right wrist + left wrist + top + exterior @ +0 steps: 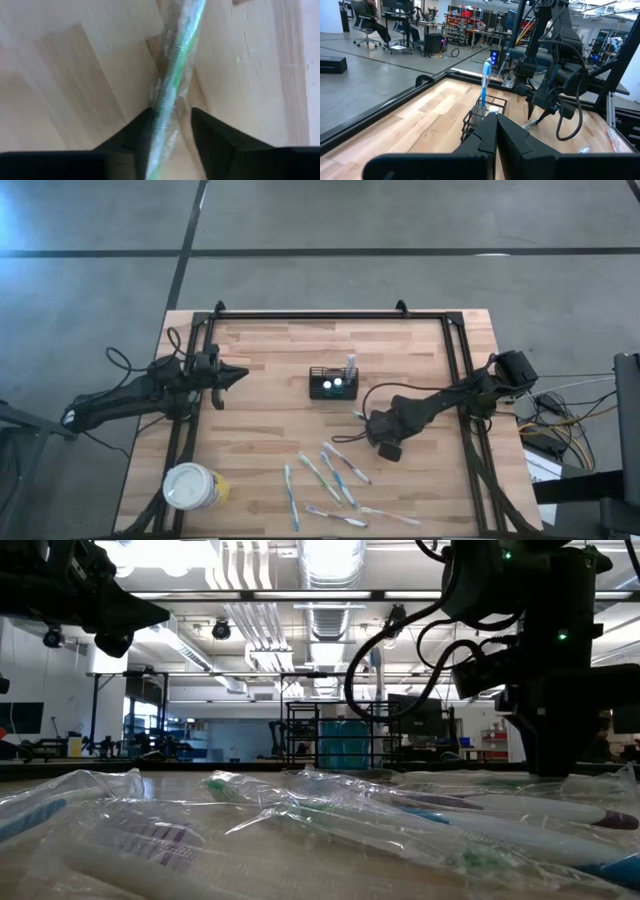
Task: Pick & Place toothbrushing station
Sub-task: Put the top green toothbrush into the wire organizer
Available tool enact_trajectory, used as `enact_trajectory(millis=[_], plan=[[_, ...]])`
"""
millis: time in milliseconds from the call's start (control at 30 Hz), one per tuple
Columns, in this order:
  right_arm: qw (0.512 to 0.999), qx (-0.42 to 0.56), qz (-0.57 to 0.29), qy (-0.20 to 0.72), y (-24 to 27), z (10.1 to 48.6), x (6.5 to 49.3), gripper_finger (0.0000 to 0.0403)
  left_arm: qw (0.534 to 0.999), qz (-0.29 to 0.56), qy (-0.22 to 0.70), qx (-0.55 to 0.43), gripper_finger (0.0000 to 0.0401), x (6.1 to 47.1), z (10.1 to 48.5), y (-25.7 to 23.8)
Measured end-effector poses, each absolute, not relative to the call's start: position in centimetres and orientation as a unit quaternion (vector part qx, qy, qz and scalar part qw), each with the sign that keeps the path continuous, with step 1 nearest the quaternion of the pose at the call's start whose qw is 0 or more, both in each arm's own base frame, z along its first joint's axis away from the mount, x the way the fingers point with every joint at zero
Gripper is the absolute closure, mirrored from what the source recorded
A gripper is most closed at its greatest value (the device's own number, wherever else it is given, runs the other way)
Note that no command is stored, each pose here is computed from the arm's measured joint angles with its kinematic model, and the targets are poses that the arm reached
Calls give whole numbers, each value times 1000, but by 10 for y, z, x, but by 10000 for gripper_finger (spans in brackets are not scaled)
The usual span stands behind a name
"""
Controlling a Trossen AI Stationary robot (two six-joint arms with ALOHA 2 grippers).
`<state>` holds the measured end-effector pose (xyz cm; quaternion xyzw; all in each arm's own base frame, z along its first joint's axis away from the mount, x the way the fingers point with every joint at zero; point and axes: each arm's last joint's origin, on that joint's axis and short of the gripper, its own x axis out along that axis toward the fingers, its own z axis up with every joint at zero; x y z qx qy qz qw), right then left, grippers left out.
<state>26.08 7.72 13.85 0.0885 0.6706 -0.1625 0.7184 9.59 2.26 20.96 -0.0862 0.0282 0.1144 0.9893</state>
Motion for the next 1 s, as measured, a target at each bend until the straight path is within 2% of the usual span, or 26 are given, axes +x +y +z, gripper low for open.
enact_trajectory(millis=[133, 200, 400, 600, 833, 1000], plan=[[719, 79, -153, 674, 77, 140, 259, 358, 989, 114, 28, -86, 389, 96, 210, 23], [721, 77, -149, 672, 76, 143, 258, 381, 990, 108, 29, -87, 389, 96, 209, 22], [752, 79, -131, 641, 77, 166, 253, 379, 991, 93, 32, -88, 389, 96, 208, 21], [820, 79, -99, 558, 74, 196, 233, 379, 992, 77, 34, -89, 389, 97, 207, 20], [928, 65, -6, 367, 65, 215, 207, 380, 993, 63, 44, -91, 389, 99, 203, 20], [974, 36, 31, 220, 58, 219, 200, 380, 994, 52, 28, -87, 389, 108, 207, 20]])
